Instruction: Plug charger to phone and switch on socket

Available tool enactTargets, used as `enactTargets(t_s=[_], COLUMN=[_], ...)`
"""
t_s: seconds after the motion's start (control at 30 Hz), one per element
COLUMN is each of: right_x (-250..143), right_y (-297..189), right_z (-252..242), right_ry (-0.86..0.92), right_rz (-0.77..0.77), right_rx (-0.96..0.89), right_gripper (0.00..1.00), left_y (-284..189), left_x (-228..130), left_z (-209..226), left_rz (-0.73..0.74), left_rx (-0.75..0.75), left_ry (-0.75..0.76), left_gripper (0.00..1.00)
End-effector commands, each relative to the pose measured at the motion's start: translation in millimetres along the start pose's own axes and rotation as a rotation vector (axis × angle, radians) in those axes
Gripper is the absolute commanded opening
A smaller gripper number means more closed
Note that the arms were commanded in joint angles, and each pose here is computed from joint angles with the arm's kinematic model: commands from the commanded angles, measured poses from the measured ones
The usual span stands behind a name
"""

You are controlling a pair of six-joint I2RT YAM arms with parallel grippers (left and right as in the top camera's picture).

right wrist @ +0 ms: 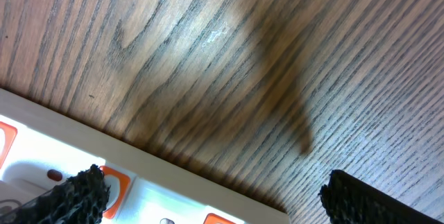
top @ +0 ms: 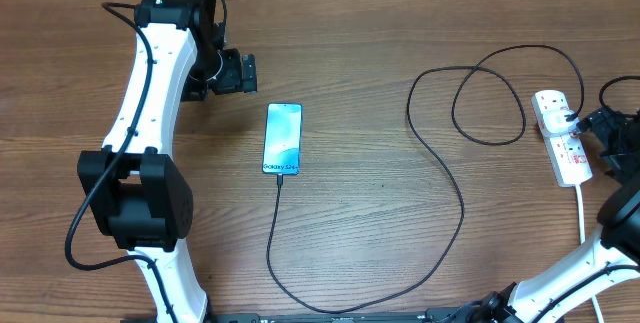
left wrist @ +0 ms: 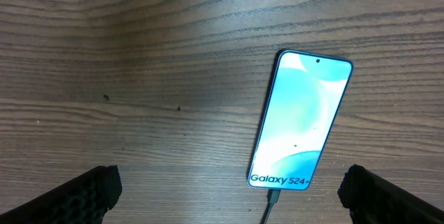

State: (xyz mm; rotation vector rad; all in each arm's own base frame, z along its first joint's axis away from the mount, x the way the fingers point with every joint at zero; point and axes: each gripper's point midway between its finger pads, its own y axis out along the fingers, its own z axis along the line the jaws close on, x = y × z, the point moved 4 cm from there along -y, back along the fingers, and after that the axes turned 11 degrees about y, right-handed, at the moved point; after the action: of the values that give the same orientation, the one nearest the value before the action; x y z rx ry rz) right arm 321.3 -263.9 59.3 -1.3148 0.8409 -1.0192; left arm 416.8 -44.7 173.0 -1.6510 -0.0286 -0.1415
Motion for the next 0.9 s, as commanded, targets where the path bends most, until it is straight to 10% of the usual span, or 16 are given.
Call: enactTargets(t_s=[0.0,0.87], right_x=[-13.9,-29.8], right_y=[9.4,22.3], right_z=[0.9,-0.4], right_ry=[-0.025,-0.045], right_rz=[0.059,0.092], right_rx=[-0.016,-0.033], right_gripper=[1.0,1.0], left_y=[-7.3,-7.3], left_x=[0.7,0.7], left_z=[2.1,1.9], left_rz=[-0.02,-0.02], left_rx=[0.007,0.007], left_ry=[-0.012,-0.012], left_gripper=[1.0,1.0])
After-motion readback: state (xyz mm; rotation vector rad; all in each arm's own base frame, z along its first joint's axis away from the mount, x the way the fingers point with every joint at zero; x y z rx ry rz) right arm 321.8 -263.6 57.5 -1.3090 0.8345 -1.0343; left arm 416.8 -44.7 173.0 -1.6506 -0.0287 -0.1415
